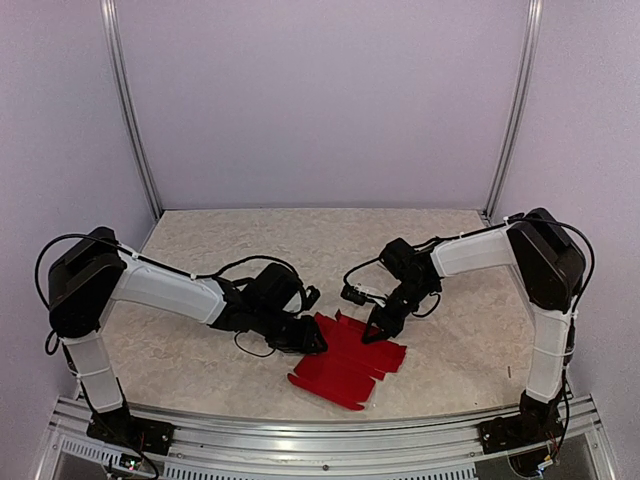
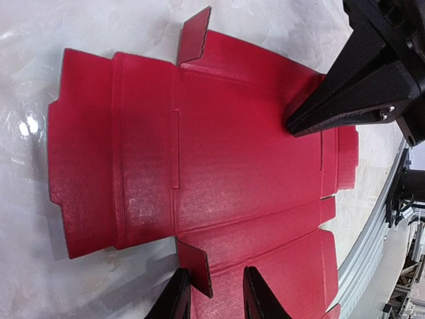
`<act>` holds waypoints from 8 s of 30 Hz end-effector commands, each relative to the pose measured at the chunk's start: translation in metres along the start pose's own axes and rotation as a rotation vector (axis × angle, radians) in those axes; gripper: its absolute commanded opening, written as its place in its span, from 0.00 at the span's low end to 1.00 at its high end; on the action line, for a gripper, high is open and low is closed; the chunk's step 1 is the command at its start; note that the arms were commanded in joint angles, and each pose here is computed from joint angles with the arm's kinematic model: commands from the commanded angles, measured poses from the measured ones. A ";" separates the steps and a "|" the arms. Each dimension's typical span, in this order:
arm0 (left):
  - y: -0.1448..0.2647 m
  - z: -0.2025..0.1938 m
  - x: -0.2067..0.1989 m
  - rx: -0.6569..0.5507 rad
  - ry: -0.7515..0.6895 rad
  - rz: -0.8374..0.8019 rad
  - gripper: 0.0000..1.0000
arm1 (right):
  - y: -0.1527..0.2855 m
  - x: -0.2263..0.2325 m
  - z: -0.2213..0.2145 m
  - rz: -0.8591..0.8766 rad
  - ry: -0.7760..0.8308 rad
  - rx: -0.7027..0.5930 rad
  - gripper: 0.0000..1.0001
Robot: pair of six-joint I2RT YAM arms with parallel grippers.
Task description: Fold the paper box
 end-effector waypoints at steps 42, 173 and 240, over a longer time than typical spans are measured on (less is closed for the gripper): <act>-0.042 -0.033 0.012 0.116 -0.041 0.004 0.23 | -0.023 -0.019 -0.024 -0.104 -0.057 0.131 0.00; -0.050 -0.048 0.070 0.200 0.034 -0.073 0.15 | -0.035 0.100 -0.009 -0.541 1.131 0.232 0.35; -0.034 -0.018 0.054 0.194 -0.021 -0.060 0.16 | -0.049 0.088 -0.060 -0.433 1.094 0.353 0.31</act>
Point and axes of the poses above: each gripper's point midway between its finger pads, its own y axis back along the fingers, its own x axis along the line the jaws close on, z = x × y, the point moved 9 cm from there along y, back along the fingers, and after that the axes turned 4 degrees about -y, right-handed, at the moved point
